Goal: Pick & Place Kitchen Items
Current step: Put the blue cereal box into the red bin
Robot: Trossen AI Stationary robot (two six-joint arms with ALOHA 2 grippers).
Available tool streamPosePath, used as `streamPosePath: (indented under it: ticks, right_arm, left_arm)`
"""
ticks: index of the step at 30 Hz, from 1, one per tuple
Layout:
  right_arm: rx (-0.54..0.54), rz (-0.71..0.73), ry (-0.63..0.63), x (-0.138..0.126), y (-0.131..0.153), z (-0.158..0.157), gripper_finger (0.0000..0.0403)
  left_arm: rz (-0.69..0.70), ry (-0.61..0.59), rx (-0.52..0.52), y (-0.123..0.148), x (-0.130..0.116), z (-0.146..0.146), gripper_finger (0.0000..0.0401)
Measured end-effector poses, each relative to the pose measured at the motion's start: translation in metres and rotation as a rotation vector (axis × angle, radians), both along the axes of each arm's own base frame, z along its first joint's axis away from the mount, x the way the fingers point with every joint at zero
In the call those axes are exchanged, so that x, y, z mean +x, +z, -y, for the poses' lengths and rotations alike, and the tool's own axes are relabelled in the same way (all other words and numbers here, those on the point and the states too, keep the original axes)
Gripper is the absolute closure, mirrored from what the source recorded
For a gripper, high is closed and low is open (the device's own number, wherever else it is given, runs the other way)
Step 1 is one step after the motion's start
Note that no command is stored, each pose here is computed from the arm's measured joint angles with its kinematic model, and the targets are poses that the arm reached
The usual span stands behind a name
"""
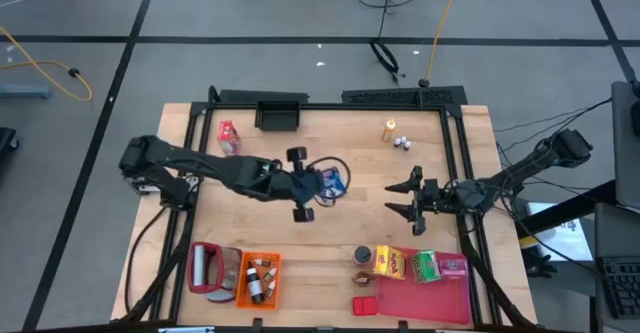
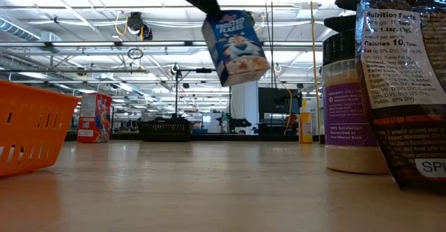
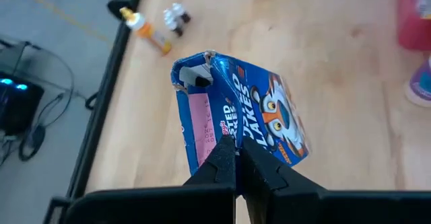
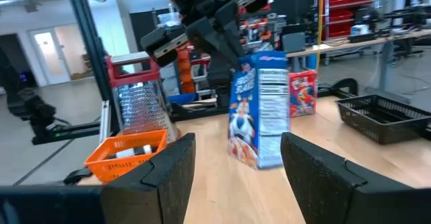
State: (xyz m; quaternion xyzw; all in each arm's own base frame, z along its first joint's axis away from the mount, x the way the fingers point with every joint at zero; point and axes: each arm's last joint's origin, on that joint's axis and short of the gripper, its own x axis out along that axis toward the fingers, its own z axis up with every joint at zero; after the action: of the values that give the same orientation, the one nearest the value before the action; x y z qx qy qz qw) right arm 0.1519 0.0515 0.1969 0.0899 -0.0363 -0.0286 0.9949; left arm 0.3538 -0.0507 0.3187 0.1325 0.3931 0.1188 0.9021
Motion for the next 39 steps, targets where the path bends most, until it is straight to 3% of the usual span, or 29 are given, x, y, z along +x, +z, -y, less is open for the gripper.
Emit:
streamPosePath:
  ticks: [13, 21, 27, 39]
  right_arm:
    - [-0.045, -0.079, -0.008, 0.046, 0.01, 0.014, 0.0193]
    - [-0.015, -0.108, 0.133, 0.07, 0.013, 0.021, 0.0193]
    - [-0.016, -0.158, 0.152, 0.09, 0.009, 0.025, 0.0193]
    - [-0.02, -0.124, 0.205, 0.094, 0.013, 0.035, 0.0192]
  left_arm:
    - [0.026, -0.093, 0.045, 0.011, 0.033, 0.021, 0.0401]
    - [0.016, -0.125, 0.051, 0.01, 0.031, 0.031, 0.0401]
    - [0.004, -0.142, 0.061, 0.009, 0.03, 0.035, 0.0401]
    - [0.002, -0.156, 0.055, 0.009, 0.027, 0.043, 0.0401]
